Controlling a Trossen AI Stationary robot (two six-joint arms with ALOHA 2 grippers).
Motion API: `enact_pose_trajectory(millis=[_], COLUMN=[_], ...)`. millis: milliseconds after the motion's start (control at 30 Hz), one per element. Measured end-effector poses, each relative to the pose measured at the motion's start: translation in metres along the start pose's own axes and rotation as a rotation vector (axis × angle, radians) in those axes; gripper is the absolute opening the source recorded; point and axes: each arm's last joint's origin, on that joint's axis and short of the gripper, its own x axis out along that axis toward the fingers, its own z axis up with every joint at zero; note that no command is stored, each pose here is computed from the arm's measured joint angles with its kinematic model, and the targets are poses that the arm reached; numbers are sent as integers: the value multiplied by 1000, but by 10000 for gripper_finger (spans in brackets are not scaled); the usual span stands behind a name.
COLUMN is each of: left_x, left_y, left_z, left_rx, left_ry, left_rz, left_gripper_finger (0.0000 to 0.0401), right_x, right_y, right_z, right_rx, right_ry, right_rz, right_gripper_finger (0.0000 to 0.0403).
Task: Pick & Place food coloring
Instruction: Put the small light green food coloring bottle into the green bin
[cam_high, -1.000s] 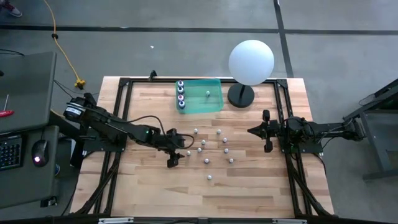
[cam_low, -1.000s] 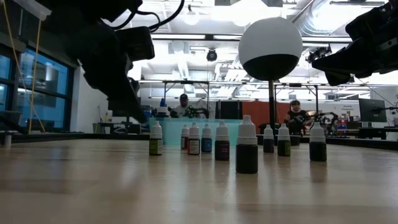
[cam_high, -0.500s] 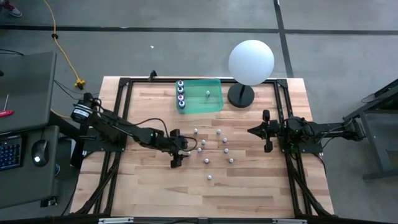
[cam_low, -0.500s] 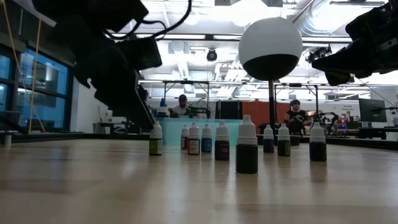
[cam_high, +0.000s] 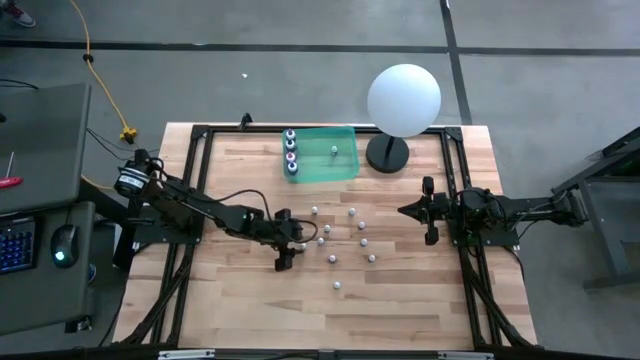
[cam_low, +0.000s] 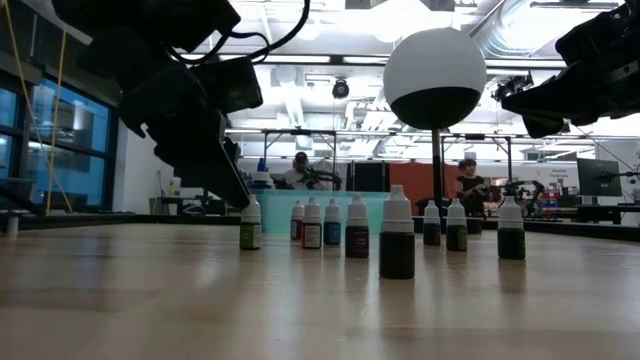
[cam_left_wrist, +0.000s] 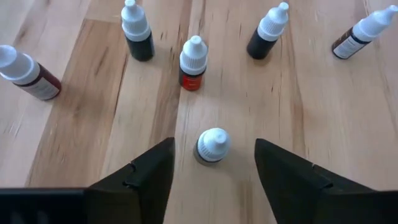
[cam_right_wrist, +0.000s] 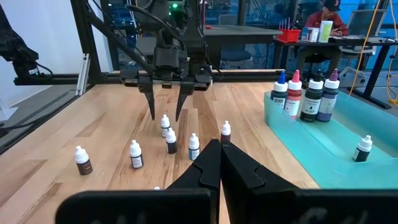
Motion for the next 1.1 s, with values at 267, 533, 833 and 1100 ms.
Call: enact_pose_trajectory(millis=[267,533,833,1100], left_x=[0,0,0,-6], left_y=[0,0,0,-4], left_z=[0,0,2,18], left_rx=[0,11,27,91], left_ry=[1,-3,4,58], left_rz=[-10,1,-5,14], left_gripper_finger=[175,172,172,172], right_x=[0,0,0,0], right_y=[0,0,0,0], right_z=[0,0,0,0], right_rx=[0,-1,0,0], right_ry=[0,0,0,0], right_rz=[0,0,0,0], right_gripper_finger=[0,0,0,0])
